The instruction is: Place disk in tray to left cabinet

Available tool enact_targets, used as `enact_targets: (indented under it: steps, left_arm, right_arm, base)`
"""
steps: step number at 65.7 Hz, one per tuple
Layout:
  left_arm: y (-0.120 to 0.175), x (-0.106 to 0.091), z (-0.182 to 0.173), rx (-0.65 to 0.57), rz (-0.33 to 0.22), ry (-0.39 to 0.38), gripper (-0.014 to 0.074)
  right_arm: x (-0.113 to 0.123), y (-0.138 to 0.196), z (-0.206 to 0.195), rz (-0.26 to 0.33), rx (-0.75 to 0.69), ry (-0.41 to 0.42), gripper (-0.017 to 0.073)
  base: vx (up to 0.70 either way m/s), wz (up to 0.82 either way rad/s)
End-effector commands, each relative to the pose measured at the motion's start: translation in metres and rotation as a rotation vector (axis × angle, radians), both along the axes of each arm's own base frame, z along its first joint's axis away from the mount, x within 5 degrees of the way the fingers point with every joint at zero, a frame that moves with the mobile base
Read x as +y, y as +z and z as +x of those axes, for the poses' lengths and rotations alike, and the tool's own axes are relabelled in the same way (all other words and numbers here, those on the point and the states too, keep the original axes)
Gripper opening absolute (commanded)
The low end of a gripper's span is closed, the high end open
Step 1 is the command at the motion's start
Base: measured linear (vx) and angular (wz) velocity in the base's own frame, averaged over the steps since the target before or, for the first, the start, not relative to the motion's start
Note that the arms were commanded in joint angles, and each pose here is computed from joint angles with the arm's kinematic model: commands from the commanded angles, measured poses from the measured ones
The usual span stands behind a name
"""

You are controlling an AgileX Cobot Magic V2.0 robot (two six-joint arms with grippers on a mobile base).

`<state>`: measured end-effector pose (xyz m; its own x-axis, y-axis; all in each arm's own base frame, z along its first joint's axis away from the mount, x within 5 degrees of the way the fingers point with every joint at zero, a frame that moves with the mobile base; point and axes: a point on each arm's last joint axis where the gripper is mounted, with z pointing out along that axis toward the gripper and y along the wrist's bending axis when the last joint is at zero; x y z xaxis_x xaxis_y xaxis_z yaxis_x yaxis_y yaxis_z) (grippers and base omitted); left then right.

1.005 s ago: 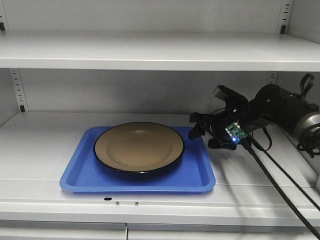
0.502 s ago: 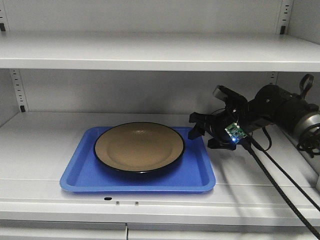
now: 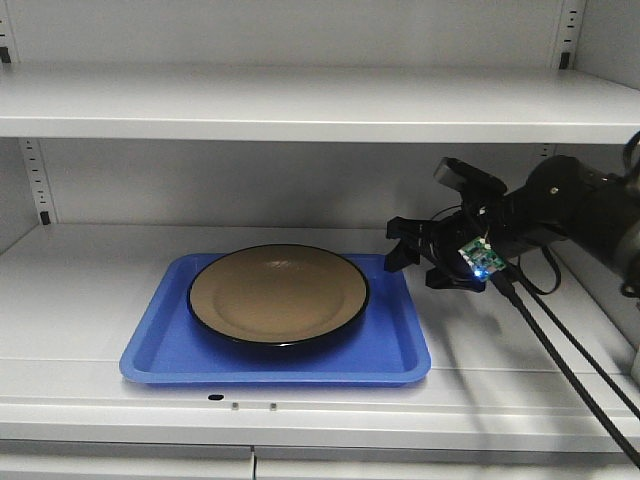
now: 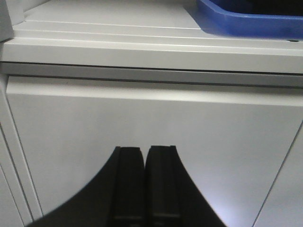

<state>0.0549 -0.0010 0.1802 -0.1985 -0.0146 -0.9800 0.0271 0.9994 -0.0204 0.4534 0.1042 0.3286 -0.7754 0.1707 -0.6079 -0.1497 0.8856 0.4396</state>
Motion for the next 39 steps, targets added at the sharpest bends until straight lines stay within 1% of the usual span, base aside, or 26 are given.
enact_targets:
  steps: [1, 2, 3, 7, 8, 9, 10, 11, 12, 16, 19, 27, 33, 38, 39]
  left_arm:
    - [0.002, -0.001, 0.001, -0.065, 0.004, -0.011, -0.0006]
    - [0.002, -0.001, 0.001, -0.065, 0.004, -0.011, -0.0006]
    - [0.002, -0.001, 0.001, -0.065, 0.004, -0.011, -0.0006]
    - [0.002, -0.001, 0.001, -0.065, 0.004, -0.011, -0.0006]
    - [0.002, -0.001, 0.001, -0.065, 0.004, -0.011, -0.0006]
    - [0.002, -0.001, 0.001, -0.065, 0.004, -0.011, -0.0006]
    - [0.002, -0.001, 0.001, -0.065, 0.004, -0.011, -0.0006]
    - [0.002, -0.001, 0.001, -0.065, 0.004, -0.011, -0.0006]
    - [0.002, -0.001, 0.001, -0.065, 0.004, -0.011, -0.0006]
    - [0.002, -0.001, 0.001, -0.065, 0.004, -0.011, -0.0006]
    - [0.002, -0.001, 0.001, -0.065, 0.004, -0.011, -0.0006]
    - [0.002, -0.001, 0.001, -0.065, 0.004, -0.011, -0.0006]
    - [0.002, -0.001, 0.001, -0.065, 0.004, -0.011, -0.0006]
    - [0.002, -0.001, 0.001, -0.065, 0.004, -0.011, -0.0006]
    - [0.002, -0.001, 0.001, -0.065, 0.004, -0.011, -0.0006]
  right_arm:
    - [-0.006, 0.026, -0.024, 0.04, -0.123, -0.054, 0.048]
    - [-0.007, 0.029, -0.027, 0.041, -0.131, -0.057, 0.048]
    - [-0.009, 0.023, -0.033, 0.038, -0.121, -0.07, 0.048]
    - [-0.014, 0.02, -0.054, 0.036, -0.124, -0.093, 0.048]
    - [-0.016, 0.024, -0.061, 0.038, -0.136, -0.098, 0.048]
    - [-0.017, 0.02, -0.066, 0.036, -0.13, -0.105, 0.048]
    - [-0.018, 0.024, -0.071, 0.038, -0.141, -0.107, 0.0479]
    - [-0.02, 0.021, -0.079, 0.036, -0.139, -0.115, 0.0477]
    - [-0.021, 0.028, -0.085, 0.04, -0.158, -0.117, 0.0476]
    - [-0.026, 0.023, -0.106, 0.029, -0.161, -0.132, 0.047]
    - [-0.03, 0.028, -0.121, 0.021, -0.194, -0.142, 0.0463]
    - [-0.04, 0.029, -0.156, -0.031, -0.247, -0.148, 0.0428]
    - [-0.047, 0.024, -0.183, -0.079, -0.275, -0.147, 0.0374]
    - [-0.054, 0.019, -0.204, -0.134, -0.322, -0.146, 0.0327]
    - [-0.055, 0.021, -0.208, -0.135, -0.333, -0.147, 0.0316]
  base:
    - [0.0, 0.0]
    - [0.0, 0.0]
    - [0.0, 0.0]
    - [0.0, 0.0]
    - [0.0, 0.0]
    - [0.0, 0.0]
    - [0.0, 0.0]
    - [0.0, 0.0]
    - [0.0, 0.0]
    - [0.0, 0.0]
    - [0.0, 0.0]
    - [0.0, 0.0]
    - [0.0, 0.0]
    - [0.0, 0.0]
    - [0.0, 0.0]
